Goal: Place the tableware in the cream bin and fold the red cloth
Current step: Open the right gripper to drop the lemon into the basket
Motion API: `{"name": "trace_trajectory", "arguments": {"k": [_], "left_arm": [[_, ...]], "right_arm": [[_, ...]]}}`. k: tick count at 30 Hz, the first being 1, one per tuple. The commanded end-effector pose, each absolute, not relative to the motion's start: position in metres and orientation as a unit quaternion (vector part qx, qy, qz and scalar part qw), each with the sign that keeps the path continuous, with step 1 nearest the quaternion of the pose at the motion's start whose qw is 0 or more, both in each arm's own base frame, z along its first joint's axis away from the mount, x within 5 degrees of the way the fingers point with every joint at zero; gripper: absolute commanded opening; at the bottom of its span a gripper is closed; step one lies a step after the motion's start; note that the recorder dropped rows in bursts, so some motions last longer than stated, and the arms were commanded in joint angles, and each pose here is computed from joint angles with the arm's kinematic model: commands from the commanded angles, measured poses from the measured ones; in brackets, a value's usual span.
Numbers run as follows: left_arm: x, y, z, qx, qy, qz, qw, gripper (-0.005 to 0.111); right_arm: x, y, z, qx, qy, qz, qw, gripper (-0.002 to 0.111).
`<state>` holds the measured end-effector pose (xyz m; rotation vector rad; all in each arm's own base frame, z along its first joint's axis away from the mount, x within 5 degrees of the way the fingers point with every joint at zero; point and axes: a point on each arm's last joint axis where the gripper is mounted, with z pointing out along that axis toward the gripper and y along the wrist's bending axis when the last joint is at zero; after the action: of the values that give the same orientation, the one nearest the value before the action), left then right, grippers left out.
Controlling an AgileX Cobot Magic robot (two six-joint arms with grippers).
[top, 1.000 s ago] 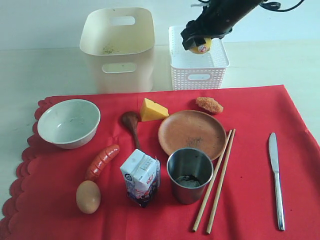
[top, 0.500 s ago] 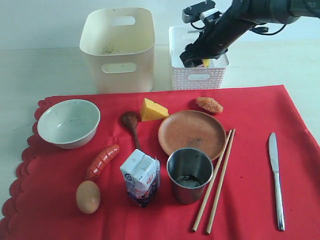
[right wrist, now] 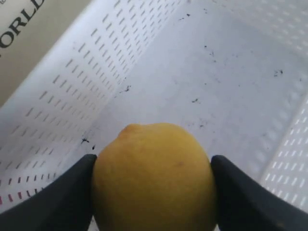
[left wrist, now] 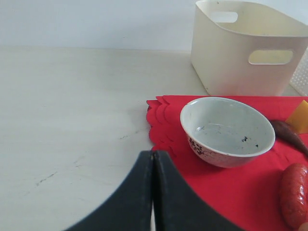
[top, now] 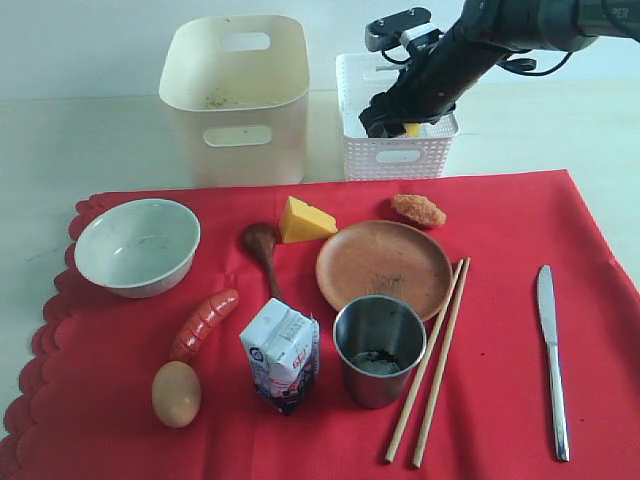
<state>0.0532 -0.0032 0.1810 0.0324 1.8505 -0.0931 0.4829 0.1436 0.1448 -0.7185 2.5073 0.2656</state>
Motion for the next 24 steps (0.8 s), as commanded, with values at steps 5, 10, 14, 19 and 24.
{"name": "trace_trajectory", "arguments": {"k": [5,10,14,19,24], "left_arm": [[0.053,-0.003,0.181,0.01,0.795,-0.044,0.605,0.0],[0.053,-0.003,0.181,0.01,0.795,-0.044,0.605,0.0],[0.053,-0.003,0.181,0.01,0.795,-0.044,0.605,0.0],[0.053,-0.003,0.181,0.01,0.795,-0.044,0.605,0.0],[0.053,-0.003,0.181,0.01,0.795,-0.044,0.605,0.0]], "right_arm": [[0.478,0.14,0.176,-0.274,0.922,0.078,0.261,0.067],[0.475,0.139,0.19,-0.271,0.922,0.08,0.264,0.072],[0.47,0.139,0.199,-0.274,0.923,0.082,0.257,0.073],[0.462,0.138,0.214,-0.265,0.929,0.091,0.241,0.073],[0.45,0.136,0.232,-0.259,0.936,0.1,0.216,0.071]]}}
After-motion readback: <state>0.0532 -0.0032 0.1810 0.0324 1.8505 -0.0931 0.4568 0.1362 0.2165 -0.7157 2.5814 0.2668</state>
